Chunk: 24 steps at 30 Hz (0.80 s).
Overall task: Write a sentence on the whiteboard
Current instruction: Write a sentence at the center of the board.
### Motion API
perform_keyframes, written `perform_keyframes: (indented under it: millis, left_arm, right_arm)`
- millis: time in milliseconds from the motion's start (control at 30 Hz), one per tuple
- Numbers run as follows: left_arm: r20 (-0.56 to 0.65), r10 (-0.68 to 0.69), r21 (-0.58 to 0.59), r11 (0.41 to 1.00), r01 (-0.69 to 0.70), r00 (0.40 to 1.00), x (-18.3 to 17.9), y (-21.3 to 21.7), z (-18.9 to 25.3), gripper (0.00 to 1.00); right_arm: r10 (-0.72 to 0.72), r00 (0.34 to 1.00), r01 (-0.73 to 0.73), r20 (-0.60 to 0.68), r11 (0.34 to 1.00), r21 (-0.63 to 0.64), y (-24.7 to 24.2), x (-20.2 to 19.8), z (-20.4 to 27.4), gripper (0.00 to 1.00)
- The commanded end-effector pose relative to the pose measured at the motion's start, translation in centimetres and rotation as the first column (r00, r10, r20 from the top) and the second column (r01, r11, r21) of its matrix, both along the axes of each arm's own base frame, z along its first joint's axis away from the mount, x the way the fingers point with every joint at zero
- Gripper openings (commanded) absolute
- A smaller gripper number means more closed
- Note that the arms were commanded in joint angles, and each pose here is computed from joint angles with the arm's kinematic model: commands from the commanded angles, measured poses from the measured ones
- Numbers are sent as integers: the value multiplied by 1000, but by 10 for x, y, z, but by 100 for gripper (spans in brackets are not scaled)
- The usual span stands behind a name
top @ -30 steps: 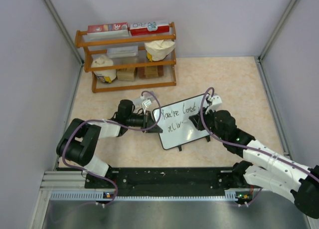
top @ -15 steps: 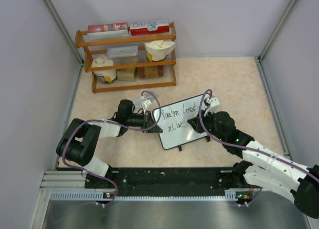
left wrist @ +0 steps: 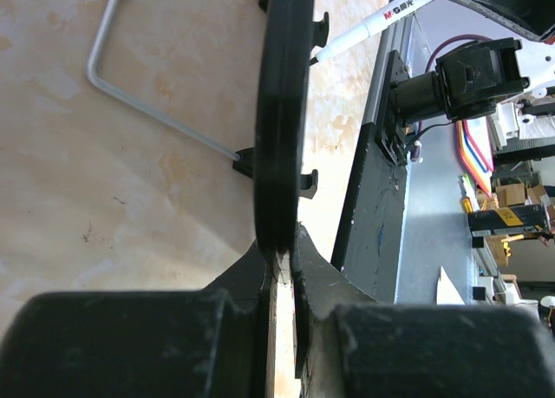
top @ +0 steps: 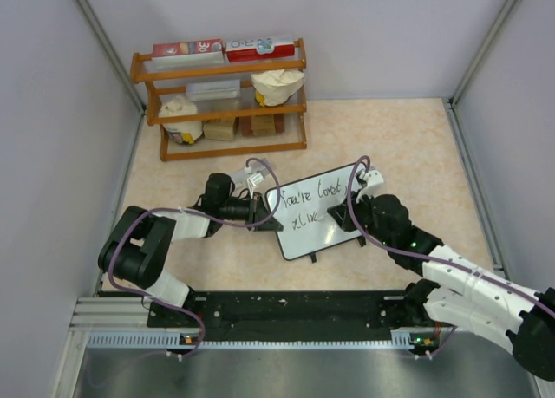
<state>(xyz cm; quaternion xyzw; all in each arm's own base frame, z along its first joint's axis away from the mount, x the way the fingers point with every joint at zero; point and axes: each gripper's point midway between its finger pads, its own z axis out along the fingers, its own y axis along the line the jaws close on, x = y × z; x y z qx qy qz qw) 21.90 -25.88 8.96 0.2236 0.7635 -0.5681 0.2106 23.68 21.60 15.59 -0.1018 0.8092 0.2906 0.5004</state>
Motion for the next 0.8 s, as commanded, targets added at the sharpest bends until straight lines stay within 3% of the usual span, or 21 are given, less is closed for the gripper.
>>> perform_keyframes:
  millis: [0,767]
  left_arm:
    - [21,-16,11,1000,15,1000,-5,0,-4,0]
    - [23,-17,11,1000,17,1000,-5,0,-4,0]
  right_arm:
    - [-88,995,89,36,996,-16,-13,17,11,0]
    - [-93,994,93,53,996,-1,-12,23,21,0]
